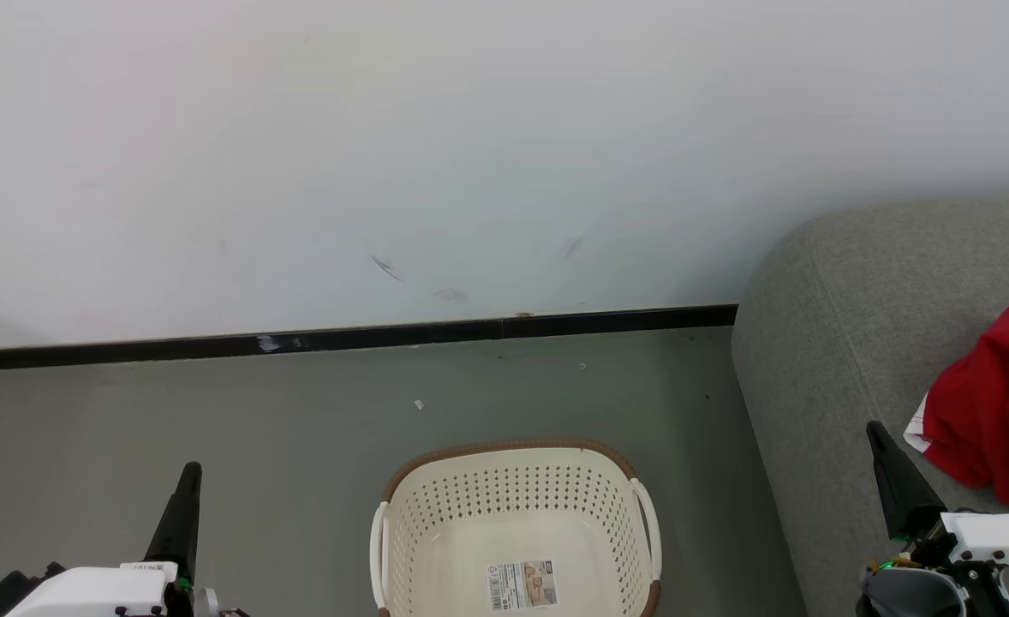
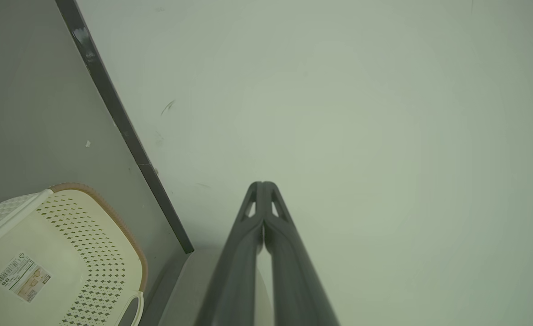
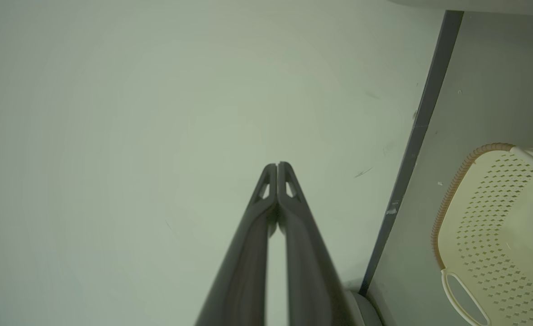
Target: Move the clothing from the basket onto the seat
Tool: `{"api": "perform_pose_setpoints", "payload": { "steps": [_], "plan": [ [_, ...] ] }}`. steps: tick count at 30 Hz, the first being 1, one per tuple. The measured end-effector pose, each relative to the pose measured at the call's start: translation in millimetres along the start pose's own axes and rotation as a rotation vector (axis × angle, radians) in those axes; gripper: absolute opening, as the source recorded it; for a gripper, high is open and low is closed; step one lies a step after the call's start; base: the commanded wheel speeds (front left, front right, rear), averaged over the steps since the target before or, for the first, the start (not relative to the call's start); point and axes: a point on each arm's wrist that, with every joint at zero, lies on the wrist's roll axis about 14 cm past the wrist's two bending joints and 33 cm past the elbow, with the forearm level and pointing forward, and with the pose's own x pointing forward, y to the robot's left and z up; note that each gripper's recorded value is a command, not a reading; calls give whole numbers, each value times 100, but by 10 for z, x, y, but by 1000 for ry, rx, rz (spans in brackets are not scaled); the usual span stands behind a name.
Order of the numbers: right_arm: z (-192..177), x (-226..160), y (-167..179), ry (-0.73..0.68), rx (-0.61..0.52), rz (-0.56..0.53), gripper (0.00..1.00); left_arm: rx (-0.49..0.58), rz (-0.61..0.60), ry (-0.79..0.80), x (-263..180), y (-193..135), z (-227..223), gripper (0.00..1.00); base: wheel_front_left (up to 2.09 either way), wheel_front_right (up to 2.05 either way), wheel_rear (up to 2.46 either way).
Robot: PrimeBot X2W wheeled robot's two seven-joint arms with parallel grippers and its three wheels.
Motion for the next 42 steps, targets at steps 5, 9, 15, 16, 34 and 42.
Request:
{"api": "perform_pose_setpoints", "payload": {
  "steps": [5,9,15,16,34,42],
  "plan": [
    [1,0,-1,0,0,0,0,0,1,0,0,2,0,0,0,0,0],
    [1,0,-1,0,0,0,0,0,1,0,0,4,0,0,0,0,0],
    [1,0,-1,0,-1,0,0,0,2,0,0,5,1,0,0,0,0],
    [1,0,-2,0,-1,-1,0,0,2,0,0,6,1,0,0,0,0],
    [2,0,-2,0,-1,-1,0,-1,3,-1,1,10,1,0,0,0,0],
    [2,0,-2,0,-1,-1,0,-1,3,-1,1,12,1,0,0,0,0]
  ]
}}
